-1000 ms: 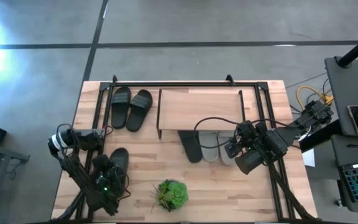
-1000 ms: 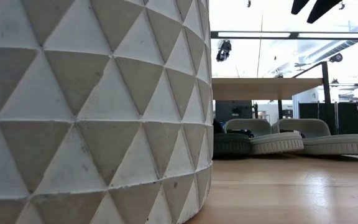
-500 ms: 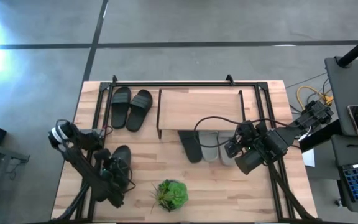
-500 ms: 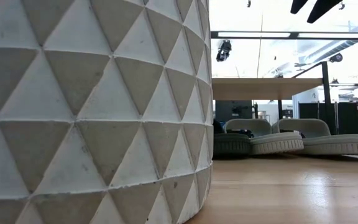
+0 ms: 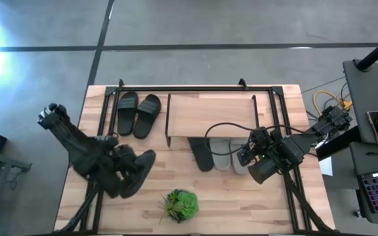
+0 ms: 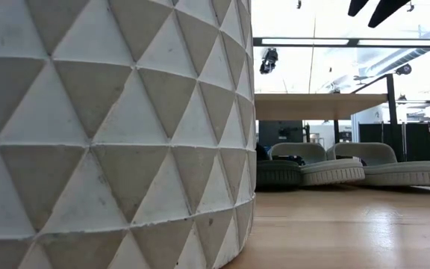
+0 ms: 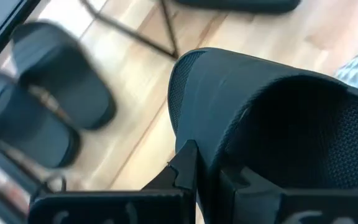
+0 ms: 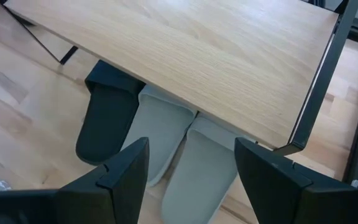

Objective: Pick and place slides into the shelf
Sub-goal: Put the black slide under the shelf

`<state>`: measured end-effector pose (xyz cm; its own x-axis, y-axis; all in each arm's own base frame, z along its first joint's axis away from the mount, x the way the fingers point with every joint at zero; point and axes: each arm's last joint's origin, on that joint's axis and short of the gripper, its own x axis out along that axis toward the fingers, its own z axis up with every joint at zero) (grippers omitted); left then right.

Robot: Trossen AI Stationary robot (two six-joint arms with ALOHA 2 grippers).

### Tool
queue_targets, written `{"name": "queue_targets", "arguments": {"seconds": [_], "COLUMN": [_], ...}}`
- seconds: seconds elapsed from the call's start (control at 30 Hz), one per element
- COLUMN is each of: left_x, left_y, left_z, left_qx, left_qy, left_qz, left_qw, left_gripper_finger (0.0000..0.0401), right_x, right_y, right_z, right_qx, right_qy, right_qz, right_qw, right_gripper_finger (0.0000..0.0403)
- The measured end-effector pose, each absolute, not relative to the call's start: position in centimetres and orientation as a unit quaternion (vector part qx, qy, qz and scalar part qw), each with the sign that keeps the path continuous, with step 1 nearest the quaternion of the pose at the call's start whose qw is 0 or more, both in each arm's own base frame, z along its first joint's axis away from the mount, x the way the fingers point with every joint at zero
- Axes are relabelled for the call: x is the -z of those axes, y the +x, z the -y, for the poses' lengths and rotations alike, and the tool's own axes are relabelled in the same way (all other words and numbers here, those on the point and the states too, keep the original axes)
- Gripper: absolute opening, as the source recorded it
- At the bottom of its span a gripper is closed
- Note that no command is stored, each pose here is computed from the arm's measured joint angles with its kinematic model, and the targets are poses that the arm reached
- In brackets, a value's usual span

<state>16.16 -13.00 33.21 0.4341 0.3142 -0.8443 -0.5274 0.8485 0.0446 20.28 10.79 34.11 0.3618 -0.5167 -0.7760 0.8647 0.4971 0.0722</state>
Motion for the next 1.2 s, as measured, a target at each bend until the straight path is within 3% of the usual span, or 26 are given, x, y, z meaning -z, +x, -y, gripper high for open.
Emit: {"name": "queue_targets", "arguments": {"seconds": [0.23,0.5,0.73,1.2], "left_x": [-34.2,-30.8,-28.6,-25.3], "left_y": [22.1,28.0,33.2,37.5], "left_z": [9.8,7.5,7.7,5.8], "left_qx": [-0.193,-0.219,-0.192,-0.246], "left_qy": [-0.129,-0.042,-0.039,-0.007], "left_qz": [-0.471,-0.537,-0.581,-0.602], "left_qw": [0.851,0.814,0.79,0.759], "left_gripper_finger": [0.0,0.0,0.0,0.0], "right_x": [-34.1,-34.1,-34.1,-34.1], "right_y": [20.3,20.3,20.3,20.2], "right_z": [-10.8,-10.8,-10.8,-10.8], "right_qx": [0.438,0.436,0.435,0.427], "right_qy": [0.244,0.242,0.238,0.219], "right_qz": [-0.357,-0.361,-0.364,-0.374], "right_qw": [0.788,0.788,0.789,0.793], "right_gripper_finger": [0.0228,0.0228,0.0228,0.0228]}}
